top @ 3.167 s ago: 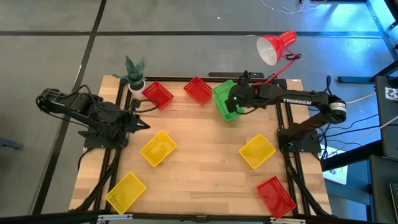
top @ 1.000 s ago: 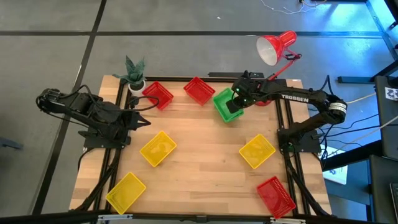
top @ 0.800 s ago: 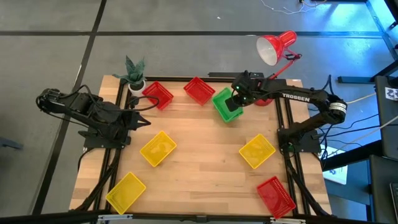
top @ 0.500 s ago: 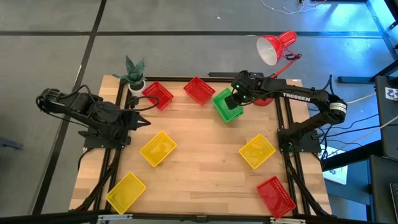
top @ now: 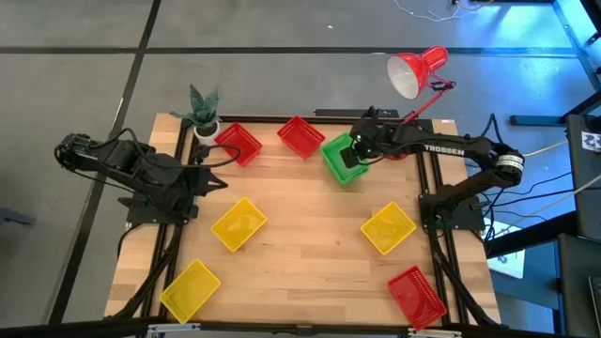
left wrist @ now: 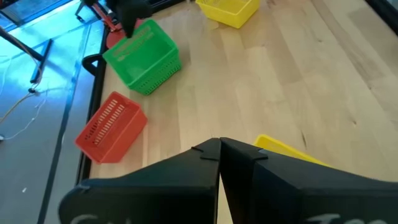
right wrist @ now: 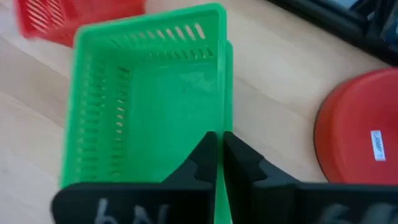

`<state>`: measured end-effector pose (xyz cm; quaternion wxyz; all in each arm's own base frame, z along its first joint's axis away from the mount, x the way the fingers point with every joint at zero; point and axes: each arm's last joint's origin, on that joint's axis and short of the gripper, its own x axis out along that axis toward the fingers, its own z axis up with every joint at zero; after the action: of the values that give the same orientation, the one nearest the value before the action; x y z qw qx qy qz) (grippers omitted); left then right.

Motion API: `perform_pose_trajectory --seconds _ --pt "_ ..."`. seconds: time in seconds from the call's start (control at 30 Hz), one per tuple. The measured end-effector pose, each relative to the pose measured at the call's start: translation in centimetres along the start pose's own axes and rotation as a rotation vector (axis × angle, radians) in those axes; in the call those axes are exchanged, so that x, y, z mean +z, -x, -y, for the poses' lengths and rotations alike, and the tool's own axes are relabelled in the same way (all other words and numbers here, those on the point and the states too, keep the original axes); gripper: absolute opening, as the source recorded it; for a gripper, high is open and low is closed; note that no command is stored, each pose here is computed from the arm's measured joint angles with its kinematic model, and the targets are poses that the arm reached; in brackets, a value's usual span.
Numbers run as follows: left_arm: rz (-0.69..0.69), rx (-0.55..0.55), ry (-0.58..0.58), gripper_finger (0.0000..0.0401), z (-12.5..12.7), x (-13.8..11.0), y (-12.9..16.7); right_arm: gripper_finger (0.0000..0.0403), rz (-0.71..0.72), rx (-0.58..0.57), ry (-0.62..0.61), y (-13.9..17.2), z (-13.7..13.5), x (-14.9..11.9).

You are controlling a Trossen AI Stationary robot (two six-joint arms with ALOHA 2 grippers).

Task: Stack baskets by color
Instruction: Stack the bottom green bin on the top green bin

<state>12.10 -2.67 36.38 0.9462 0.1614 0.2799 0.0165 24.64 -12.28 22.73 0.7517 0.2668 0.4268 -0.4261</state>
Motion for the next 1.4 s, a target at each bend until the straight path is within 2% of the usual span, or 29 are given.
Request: perform_pose_trajectory --seconds 0.17,0.47,0.7,0.9,1.23,1.4 --pt "-0.001 0.007 0.000 0.0000 0.0 0.0 0.0 0.0011 0.002 0.004 0.014 0.0 0.0 0.0" --pt "-0.001 0.007 0.001 0.0000 0.0 0.0 0.0 0.0006 0.085 0.052 0.051 1.8 -0.8 2.2" --pt "-0.001 0.007 0.000 0.0000 0.0 0.0 0.0 0.0002 0.018 0.070 0.037 0.6 -0.5 0.8" --pt "-0.001 0.007 0.000 0.0000 0.0 0.0 0.0 0.0002 0.029 0.107 0.030 -0.5 -0.4 -0.1" --pt "-0.001 0.008 0.000 0.0000 0.0 0.0 0.0 0.0013 0.075 0.151 0.025 -0.3 -0.9 0.7" --pt "-0.001 0.008 0.001 0.0000 0.0 0.0 0.0 0.0035 0.069 0.160 0.026 -0.2 -1.0 0.8"
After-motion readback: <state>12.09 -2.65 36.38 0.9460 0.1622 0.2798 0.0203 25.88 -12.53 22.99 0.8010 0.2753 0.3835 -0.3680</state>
